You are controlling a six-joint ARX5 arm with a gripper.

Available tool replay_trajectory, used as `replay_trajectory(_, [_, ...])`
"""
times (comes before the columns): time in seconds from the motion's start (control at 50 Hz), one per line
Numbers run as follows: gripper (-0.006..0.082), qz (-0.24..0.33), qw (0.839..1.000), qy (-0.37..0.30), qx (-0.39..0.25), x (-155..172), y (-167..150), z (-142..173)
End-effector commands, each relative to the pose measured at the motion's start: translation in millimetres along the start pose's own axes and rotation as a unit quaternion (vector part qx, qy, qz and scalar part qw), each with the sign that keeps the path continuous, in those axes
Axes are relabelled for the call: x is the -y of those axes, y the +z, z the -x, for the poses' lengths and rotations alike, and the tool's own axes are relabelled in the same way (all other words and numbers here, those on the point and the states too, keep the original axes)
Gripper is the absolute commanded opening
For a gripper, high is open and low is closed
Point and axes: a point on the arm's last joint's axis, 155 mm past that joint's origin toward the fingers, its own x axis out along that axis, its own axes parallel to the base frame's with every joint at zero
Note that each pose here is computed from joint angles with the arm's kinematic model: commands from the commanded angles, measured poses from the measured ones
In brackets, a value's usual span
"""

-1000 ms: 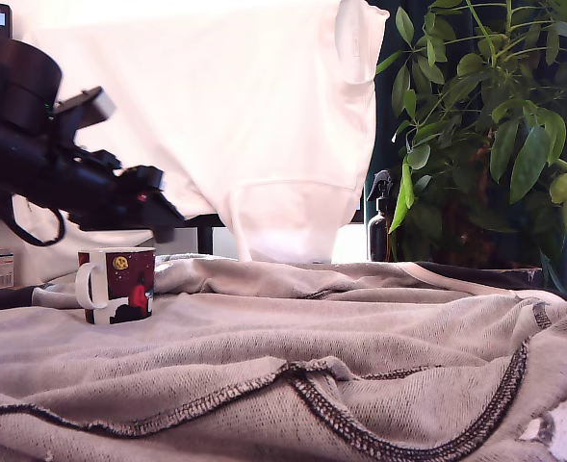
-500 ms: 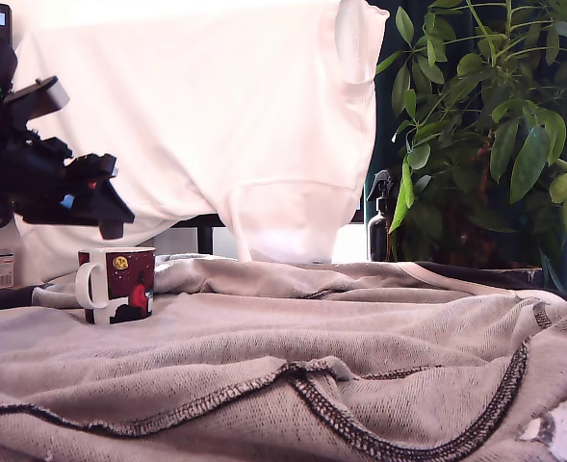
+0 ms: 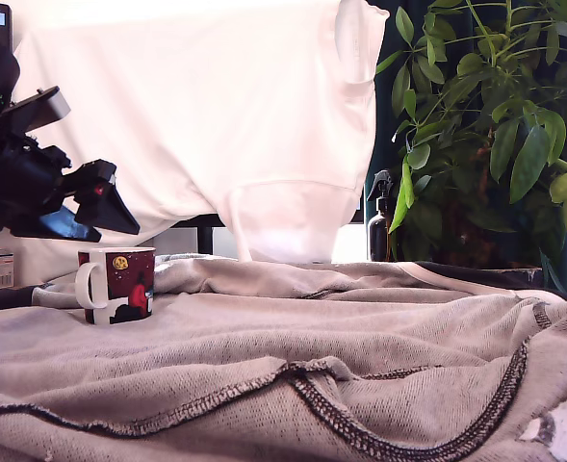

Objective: Pick the grey coffee capsule and place it inside the red coffee cup

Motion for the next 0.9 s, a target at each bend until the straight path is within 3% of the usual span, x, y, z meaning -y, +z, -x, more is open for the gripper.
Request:
replay_trajectory(0.0, [0.0206, -0.009, 0.999, 0.004, 0.03, 3.3, 27.5, 20.1])
replay_trajectory(0.06, [-0.0042, -0.007, 0.999, 0.009, 0.032, 3.7, 34.7, 33.6])
replay_trajectory(0.1, [0.0007, -0.006, 0.999, 0.013, 0.035, 3.0, 40.2, 42.9])
replay_trajectory(0.22, [0.0003, -0.001, 0.999, 0.03, 0.039, 0.7, 51.9, 72.5])
replay_trajectory(0.56, [0.0003, 0.026, 0.993, 0.112, 0.011, -9.4, 47.1, 151.8])
replay_trajectory(0.88, [0.0004, 0.03, 0.99, 0.137, -0.007, -4.3, 36.0, 181.2])
